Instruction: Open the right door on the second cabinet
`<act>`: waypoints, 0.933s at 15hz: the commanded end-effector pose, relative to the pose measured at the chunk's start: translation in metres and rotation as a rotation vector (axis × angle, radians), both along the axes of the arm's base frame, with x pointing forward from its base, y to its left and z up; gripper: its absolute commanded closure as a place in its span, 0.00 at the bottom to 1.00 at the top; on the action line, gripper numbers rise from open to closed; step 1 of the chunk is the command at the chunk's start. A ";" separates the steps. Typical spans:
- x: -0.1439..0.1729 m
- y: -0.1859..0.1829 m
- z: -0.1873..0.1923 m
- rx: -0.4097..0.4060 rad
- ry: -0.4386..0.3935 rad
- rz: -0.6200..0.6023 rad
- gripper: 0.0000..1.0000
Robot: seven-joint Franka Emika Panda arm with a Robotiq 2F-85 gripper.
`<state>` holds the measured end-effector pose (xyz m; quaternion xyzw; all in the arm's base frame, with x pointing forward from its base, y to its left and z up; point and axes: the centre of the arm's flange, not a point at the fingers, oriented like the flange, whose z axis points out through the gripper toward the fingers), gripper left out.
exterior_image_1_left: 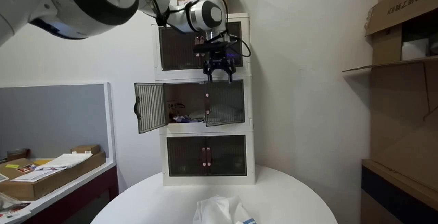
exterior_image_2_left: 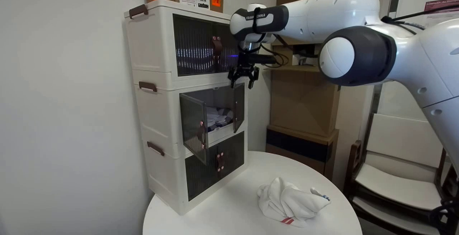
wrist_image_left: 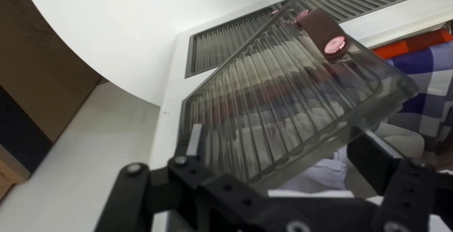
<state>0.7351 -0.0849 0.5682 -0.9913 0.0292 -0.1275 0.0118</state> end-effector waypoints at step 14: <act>-0.029 -0.073 0.027 0.508 -0.016 -0.076 0.00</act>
